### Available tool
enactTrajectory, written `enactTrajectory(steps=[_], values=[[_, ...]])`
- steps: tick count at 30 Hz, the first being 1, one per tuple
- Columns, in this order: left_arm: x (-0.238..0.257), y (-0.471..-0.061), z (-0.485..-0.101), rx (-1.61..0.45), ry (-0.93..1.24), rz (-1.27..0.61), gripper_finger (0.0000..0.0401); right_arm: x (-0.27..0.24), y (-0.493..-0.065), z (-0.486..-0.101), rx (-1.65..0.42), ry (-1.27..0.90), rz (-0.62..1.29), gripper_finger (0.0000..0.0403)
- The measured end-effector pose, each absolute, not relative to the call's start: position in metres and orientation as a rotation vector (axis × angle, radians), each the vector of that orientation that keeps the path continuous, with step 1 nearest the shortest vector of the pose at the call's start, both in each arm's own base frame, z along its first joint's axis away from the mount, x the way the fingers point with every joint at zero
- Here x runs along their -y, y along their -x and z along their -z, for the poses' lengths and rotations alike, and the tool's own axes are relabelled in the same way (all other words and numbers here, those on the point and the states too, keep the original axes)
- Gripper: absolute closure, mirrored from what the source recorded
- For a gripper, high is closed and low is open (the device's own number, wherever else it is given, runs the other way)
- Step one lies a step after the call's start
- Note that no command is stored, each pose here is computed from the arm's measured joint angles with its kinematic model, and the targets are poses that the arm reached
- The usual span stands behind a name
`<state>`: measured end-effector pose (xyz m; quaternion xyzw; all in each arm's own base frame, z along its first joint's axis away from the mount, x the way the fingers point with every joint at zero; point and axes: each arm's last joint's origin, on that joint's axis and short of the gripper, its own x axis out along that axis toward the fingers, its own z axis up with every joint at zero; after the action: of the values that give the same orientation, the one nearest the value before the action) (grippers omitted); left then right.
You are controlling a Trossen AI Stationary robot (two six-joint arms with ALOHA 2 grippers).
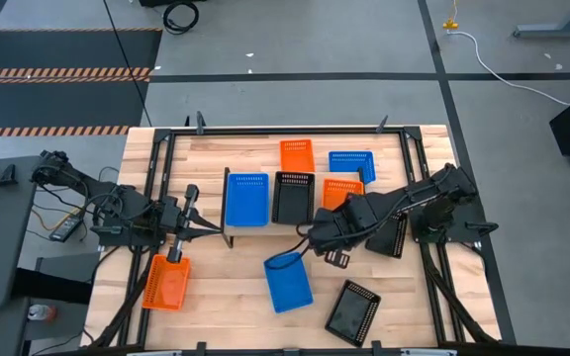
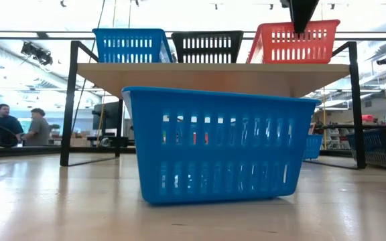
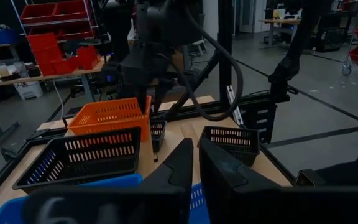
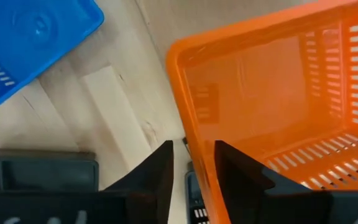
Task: Stack baskets on shelf by color
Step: Put the bottom right orange basket on the shelf
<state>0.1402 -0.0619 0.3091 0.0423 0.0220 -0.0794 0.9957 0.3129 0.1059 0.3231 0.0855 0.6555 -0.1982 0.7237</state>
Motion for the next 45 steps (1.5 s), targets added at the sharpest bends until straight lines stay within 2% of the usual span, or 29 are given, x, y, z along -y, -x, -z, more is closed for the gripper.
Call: enactTrajectory(steps=[15,45], values=[[0.062,-0.140,-0.309,-0.044,-0.085,0.159,0.0368,-0.118,-0.309,-0.323,-1.472,-0.307,0.449,0.0272],[0.062,-0.140,-0.309,-0.044,-0.085,0.159,0.0370,-0.084,-0.320,-0.323,-1.446,-0.138,0.445,0.0274]])
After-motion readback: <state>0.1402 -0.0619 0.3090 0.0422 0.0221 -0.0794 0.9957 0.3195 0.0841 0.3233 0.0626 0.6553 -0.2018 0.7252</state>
